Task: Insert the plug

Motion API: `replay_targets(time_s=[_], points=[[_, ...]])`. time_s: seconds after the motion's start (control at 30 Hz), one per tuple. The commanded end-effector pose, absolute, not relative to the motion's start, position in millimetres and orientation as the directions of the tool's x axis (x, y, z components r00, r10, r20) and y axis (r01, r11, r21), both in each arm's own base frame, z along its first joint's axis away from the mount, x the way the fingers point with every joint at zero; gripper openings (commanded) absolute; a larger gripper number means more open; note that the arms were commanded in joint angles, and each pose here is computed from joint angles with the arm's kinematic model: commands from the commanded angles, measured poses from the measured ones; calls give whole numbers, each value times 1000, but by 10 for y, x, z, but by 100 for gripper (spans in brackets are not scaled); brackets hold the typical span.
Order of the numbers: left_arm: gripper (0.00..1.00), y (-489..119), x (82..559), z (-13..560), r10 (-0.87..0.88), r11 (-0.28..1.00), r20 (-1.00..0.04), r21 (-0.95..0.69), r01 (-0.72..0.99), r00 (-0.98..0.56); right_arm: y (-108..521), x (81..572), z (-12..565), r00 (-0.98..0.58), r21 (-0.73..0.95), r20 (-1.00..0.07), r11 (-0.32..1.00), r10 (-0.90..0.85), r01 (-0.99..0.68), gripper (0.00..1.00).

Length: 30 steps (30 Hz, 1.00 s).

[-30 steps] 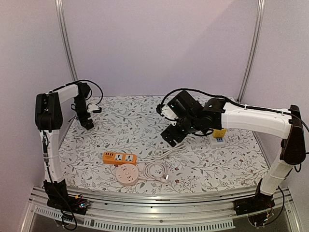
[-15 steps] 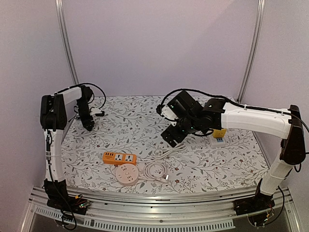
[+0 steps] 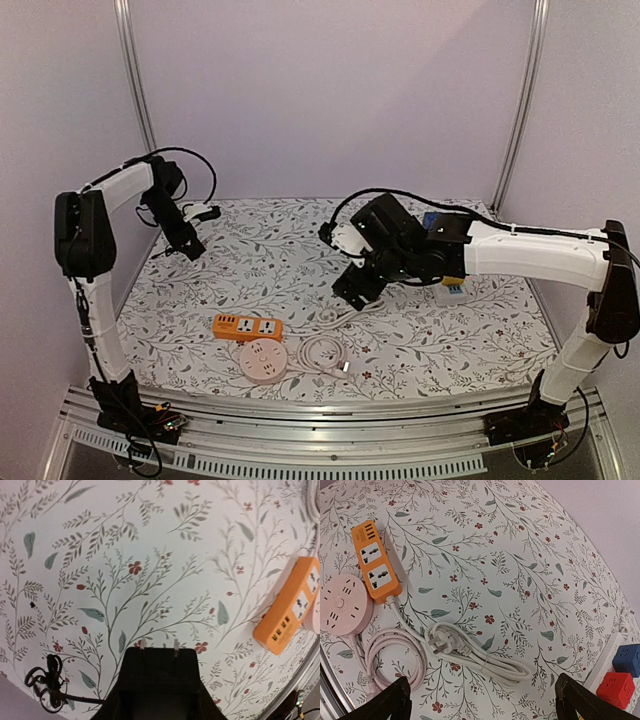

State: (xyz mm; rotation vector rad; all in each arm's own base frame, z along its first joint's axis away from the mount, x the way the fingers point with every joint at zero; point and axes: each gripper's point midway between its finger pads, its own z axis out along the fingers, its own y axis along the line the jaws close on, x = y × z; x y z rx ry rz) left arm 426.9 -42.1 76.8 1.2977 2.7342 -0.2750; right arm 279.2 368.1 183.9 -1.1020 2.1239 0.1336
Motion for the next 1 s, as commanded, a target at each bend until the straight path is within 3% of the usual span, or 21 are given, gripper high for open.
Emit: replay_targets(time_s=[0.0, 0.13, 0.23, 0.6, 0.8, 0.97], points=[[0, -1435, 3391, 1842, 765, 398, -436, -259, 880, -474, 4099, 2356, 2340, 61, -358, -773, 355, -631, -864, 99], [0, -2007, 2566, 2150, 816, 187, -479, -312, 932, -324, 4303, 1871, 2760, 546, -628, -737, 102, -398, -772, 99], [0, -2261, 2111, 2343, 823, 71, -506, -358, 931, -258, 4458, 1813, 3047, 674, -723, -666, 55, -319, -689, 99], [0, -2617, 1370, 2698, 823, -141, -551, -431, 891, -136, 4794, 1555, 3004, 845, -843, -501, -115, -189, -526, 99], [0, -2700, 1257, 2624, 849, -166, -518, -444, 880, -102, 4836, 1655, 2892, 884, -882, -388, -174, -262, -438, 98], [0, -2702, 1216, 2554, 877, -163, -475, -429, 888, -69, 4766, 1718, 2705, 898, -871, -299, -291, -324, -395, 83]])
